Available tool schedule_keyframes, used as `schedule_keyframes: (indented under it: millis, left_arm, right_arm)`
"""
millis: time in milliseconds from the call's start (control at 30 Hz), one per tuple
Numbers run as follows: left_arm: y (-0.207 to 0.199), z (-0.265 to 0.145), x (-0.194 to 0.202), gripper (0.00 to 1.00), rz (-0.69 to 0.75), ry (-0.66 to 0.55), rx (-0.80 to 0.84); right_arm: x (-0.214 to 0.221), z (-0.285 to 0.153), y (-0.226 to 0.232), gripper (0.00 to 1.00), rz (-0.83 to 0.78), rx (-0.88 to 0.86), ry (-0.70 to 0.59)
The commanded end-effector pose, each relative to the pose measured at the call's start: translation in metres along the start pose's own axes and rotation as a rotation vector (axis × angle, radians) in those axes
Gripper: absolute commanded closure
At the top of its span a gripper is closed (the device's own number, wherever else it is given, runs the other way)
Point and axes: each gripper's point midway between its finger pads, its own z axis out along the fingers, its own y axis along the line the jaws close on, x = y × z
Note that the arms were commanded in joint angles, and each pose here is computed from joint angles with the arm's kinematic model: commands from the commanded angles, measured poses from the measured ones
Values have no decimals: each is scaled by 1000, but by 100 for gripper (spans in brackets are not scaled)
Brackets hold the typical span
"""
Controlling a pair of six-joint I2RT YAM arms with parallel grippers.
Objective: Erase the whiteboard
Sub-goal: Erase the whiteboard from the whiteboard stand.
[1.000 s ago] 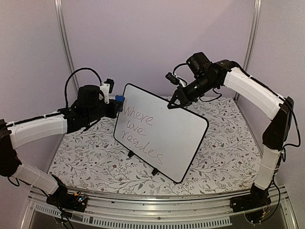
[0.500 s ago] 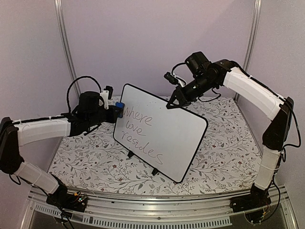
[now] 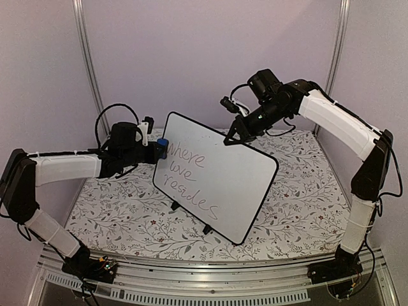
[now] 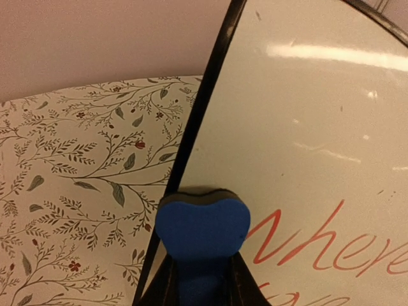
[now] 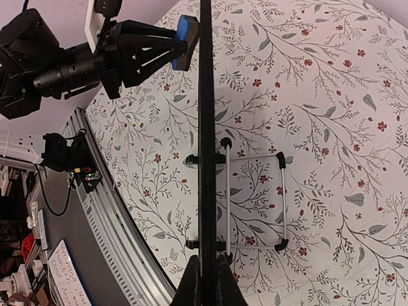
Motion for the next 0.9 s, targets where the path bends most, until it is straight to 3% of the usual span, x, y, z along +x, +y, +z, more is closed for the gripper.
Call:
schedule_keyframes:
  millis: [0,633,867]
  left_arm:
    - [-2,6,-10,100,-28,-21,33]
    - [-4,-6,54,100,-125,78,86]
    - [-6,-3,28,100,-98,24,72]
  right_arm:
    - [-2,-13,29,100,-67,-60,-19]
    - [1,-14,30,100,-72,-59,-15]
    - [2,-13,29,100,-70,-58,-13]
